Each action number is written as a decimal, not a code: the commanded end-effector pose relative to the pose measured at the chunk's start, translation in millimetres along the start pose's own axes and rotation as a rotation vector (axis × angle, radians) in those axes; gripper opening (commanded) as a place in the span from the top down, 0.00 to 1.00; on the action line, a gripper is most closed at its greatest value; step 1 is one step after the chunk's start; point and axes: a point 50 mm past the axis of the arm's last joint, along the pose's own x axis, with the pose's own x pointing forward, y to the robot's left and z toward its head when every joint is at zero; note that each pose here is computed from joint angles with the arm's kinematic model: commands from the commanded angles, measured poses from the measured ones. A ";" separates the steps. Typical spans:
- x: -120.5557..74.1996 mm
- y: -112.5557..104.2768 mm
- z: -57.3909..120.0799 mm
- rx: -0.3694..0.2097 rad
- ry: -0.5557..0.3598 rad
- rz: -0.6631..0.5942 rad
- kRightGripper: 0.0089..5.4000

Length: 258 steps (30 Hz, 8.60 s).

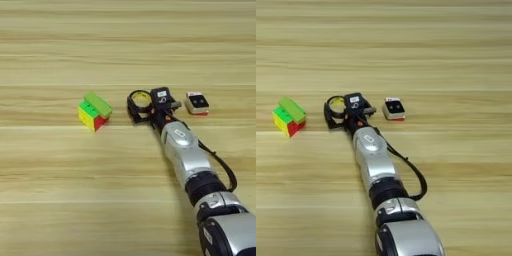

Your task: Move the objects on the table

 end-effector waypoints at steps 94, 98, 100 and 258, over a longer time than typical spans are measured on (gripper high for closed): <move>-87.8 38.8 -4.6 0.039 0.026 0.146 0.14; -87.1 40.5 -4.4 0.046 0.020 0.145 0.07; -87.3 42.4 -2.5 0.042 0.001 0.150 0.03; -91.3 38.6 12.5 0.023 -0.095 0.130 0.45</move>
